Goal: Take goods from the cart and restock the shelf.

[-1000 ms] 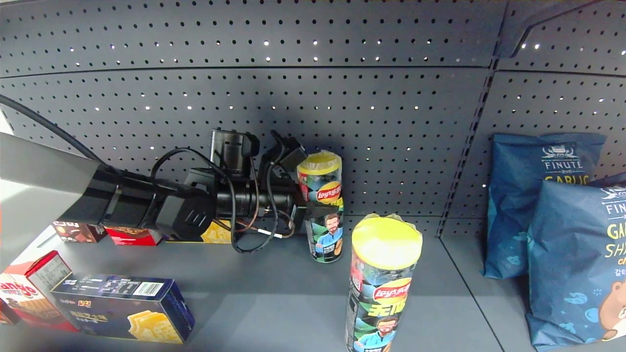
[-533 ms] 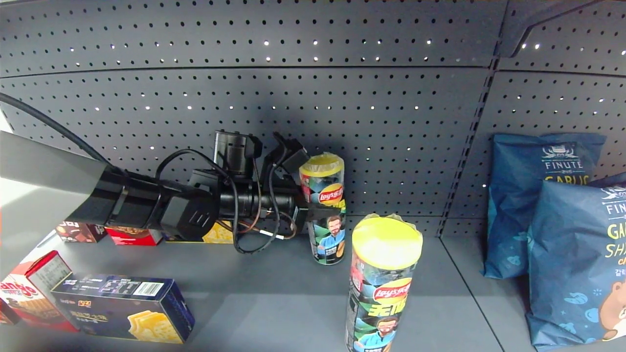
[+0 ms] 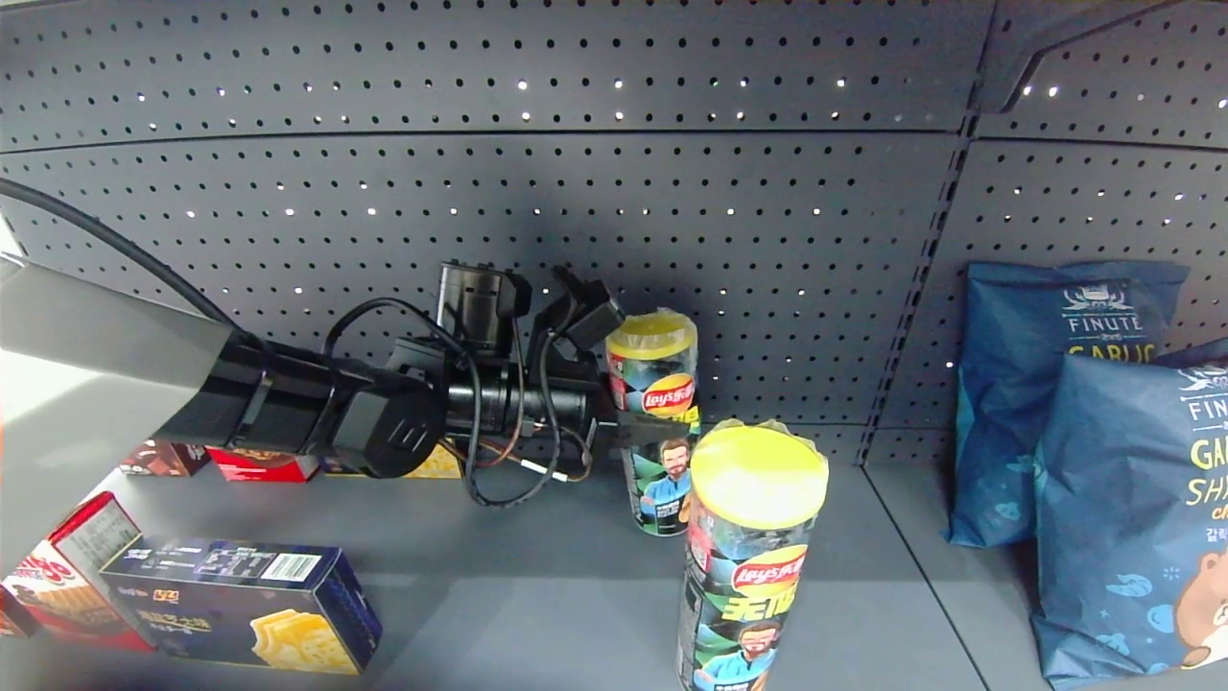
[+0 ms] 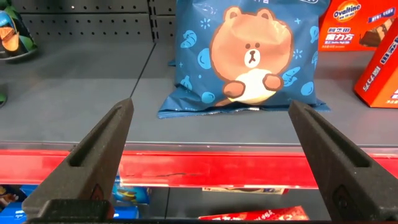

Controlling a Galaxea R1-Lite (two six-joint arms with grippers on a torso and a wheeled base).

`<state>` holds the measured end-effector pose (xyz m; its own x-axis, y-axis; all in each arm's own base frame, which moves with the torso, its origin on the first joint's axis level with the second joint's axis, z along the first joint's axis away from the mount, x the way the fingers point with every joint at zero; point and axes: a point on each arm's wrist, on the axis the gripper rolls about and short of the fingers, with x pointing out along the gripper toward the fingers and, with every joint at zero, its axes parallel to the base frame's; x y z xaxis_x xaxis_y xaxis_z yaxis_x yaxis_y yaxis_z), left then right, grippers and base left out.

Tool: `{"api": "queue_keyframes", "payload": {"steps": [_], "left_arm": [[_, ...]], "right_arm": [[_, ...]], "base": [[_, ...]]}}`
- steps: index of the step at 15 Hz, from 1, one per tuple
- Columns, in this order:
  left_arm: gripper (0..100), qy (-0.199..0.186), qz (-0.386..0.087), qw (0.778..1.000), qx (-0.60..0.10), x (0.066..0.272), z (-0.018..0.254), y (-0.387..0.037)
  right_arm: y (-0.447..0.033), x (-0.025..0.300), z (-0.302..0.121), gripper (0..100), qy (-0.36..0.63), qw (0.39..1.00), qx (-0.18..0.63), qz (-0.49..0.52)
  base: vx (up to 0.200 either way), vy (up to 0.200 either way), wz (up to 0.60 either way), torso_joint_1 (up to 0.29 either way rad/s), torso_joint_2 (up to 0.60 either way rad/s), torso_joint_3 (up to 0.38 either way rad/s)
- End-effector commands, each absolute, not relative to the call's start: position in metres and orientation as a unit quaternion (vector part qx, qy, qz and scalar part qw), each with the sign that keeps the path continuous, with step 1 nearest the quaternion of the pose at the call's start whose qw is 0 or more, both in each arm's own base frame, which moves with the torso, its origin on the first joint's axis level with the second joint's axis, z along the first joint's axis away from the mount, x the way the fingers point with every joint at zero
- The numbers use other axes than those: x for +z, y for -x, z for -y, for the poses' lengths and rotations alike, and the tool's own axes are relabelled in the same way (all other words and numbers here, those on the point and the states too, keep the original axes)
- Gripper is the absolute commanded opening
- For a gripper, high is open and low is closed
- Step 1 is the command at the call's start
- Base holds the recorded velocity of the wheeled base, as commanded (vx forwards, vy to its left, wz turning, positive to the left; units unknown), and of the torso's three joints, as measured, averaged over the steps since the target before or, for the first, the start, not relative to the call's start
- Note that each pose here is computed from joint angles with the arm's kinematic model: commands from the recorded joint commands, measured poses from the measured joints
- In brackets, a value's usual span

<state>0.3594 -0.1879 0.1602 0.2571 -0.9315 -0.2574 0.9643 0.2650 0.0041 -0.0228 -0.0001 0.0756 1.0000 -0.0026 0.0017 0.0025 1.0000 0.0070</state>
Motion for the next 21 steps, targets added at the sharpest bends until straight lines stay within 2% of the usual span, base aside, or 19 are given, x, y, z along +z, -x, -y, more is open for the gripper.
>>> {"api": "queue_keyframes", "payload": {"steps": [1,5,11,21], "left_arm": [[0,-0.084,-0.102,0.787,-0.603,0.159,0.188,-0.360],[0,-0.114,-0.111,0.777,-0.609,0.157,0.187,-0.365],[0,-0.118,-0.096,0.777,-0.610,0.162,0.195,-0.376],[0,-0.118,-0.112,0.775,-0.610,0.148,0.197,-0.376]], "right_arm": [[0.023,0.076,0.000,100,-0.004,1.000,-0.002,0.001],[0.023,0.076,0.000,100,-0.003,1.000,-0.002,0.001],[0.023,0.076,0.000,100,-0.003,1.000,-0.002,0.001],[0.023,0.076,0.000,100,-0.003,1.000,-0.002,0.001]], "base": [[0.000,0.000,0.00,0.000,0.00,0.000],[0.000,0.000,0.00,0.000,0.00,0.000],[0.000,0.000,0.00,0.000,0.00,0.000],[0.000,0.000,0.00,0.000,0.00,0.000]]}}
